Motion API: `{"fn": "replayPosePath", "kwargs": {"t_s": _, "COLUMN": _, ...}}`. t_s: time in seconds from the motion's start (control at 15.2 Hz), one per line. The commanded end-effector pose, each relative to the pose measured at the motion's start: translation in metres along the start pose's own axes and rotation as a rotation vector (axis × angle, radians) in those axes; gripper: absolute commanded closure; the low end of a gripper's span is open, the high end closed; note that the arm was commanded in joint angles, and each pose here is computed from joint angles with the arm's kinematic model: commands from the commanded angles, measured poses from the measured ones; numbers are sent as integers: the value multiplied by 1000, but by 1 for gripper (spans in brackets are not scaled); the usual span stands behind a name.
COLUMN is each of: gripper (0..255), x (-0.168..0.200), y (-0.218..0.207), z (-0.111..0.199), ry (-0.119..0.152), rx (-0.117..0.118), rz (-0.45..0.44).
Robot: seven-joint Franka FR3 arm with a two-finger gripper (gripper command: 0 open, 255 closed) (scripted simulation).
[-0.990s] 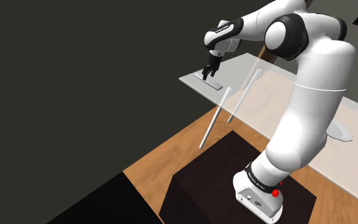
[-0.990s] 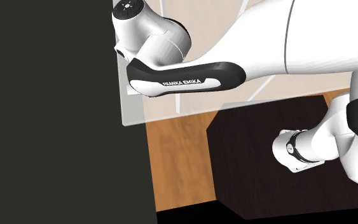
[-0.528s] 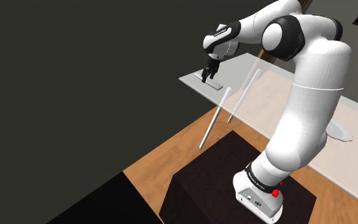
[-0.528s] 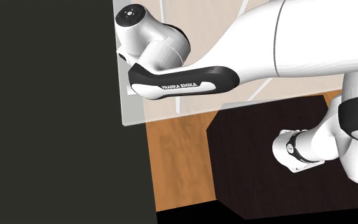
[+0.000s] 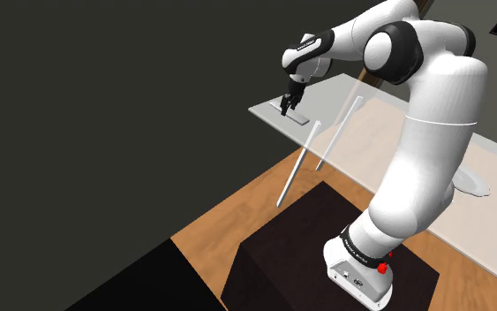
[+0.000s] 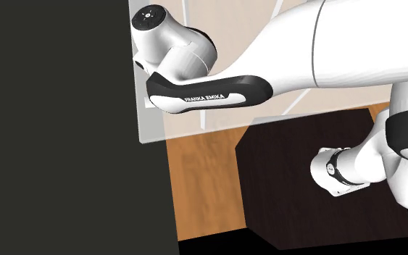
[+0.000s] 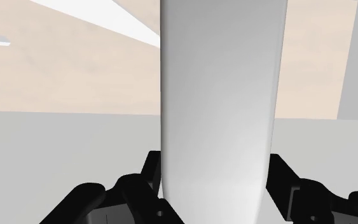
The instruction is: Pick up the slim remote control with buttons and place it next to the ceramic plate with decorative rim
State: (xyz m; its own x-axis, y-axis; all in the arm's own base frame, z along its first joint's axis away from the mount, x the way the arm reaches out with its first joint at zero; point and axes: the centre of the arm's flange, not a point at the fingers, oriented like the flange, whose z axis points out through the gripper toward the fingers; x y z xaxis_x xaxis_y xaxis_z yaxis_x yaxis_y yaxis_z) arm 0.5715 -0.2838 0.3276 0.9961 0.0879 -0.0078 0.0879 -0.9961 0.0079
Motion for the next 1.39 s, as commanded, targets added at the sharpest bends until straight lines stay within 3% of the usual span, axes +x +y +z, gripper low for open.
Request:
{"fn": "replayPosePath", "kwargs": {"t_s": 0.0, "gripper": 255, "x": 0, "y": 0, "z": 0, "ry": 0, "rx": 0, "rz": 0}}
{"fn": "replayPosePath", "kwargs": {"t_s": 0.26, "gripper": 255, "x": 0, "y": 0, "z": 0, "ry": 0, "rx": 0, "rz": 0}}
{"fn": "replayPosePath", "kwargs": {"t_s": 1.32, "gripper": 255, "x": -1, "y": 1, "z": -84, "ry": 0, "rx": 0, "rz": 0}}
